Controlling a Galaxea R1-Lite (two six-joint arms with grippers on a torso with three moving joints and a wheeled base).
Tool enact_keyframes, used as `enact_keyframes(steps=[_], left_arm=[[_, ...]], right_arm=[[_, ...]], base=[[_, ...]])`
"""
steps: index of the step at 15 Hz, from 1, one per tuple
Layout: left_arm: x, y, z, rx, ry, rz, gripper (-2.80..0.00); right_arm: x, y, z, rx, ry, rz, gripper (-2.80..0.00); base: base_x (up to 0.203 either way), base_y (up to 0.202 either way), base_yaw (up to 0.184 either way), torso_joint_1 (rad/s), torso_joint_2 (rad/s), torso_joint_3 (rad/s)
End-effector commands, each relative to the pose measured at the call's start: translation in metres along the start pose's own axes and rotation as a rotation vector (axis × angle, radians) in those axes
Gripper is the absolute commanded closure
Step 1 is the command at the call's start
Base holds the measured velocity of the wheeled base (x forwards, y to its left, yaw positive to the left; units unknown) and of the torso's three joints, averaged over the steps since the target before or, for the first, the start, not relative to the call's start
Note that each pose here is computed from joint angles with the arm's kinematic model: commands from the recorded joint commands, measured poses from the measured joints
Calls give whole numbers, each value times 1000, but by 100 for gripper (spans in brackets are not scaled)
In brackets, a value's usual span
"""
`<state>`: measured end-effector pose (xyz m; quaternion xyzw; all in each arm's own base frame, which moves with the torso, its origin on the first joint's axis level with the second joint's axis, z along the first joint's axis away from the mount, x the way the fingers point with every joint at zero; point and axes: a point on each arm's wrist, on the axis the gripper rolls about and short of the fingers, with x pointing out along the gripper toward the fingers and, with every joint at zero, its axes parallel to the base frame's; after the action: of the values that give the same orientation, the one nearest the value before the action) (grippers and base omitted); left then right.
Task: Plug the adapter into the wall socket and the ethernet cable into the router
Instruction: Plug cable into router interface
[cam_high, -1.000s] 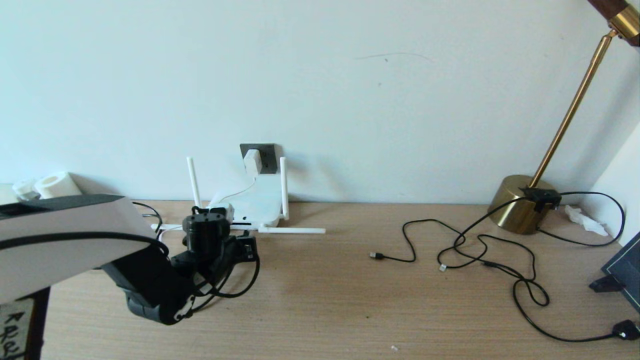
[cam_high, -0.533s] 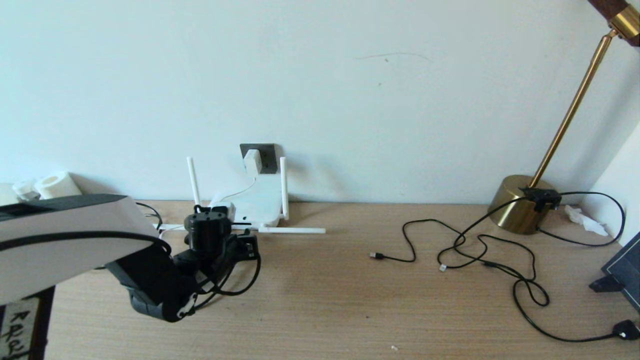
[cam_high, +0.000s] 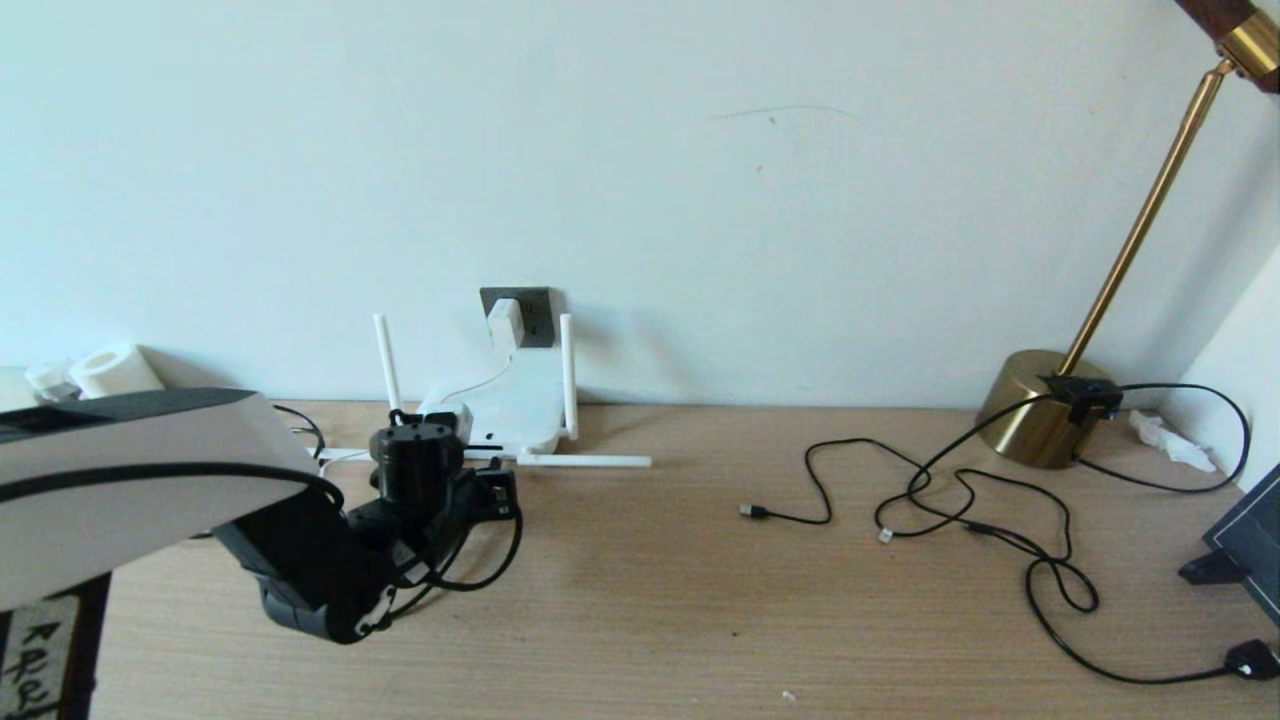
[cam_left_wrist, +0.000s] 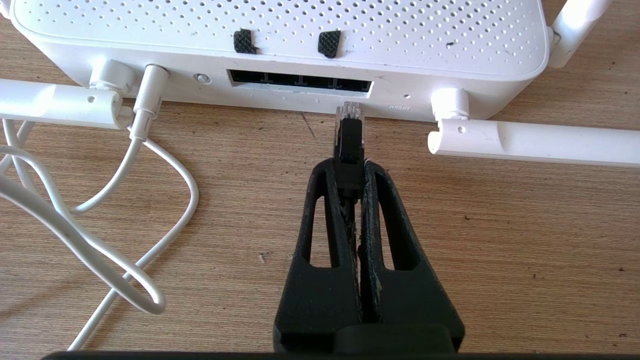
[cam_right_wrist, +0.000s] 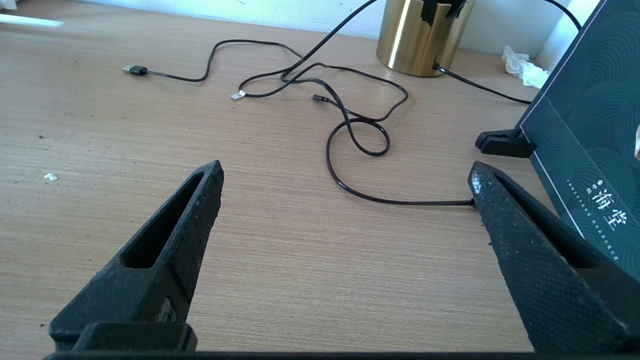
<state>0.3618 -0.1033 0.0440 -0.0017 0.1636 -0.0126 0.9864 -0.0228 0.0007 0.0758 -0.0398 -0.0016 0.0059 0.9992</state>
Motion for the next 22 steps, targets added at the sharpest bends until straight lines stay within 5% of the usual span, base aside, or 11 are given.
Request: enact_keyframes(steps=[1,22], left_arm=[[0,0,0,-2,-5,1,0],[-5,1,2,2,-9,2,0]], right_arm=[[0,0,0,-1,1,0,-280],[0,0,0,0,1,0,-280]], base=[[0,0,0,0,0,0],[0,0,0,0,0,0]])
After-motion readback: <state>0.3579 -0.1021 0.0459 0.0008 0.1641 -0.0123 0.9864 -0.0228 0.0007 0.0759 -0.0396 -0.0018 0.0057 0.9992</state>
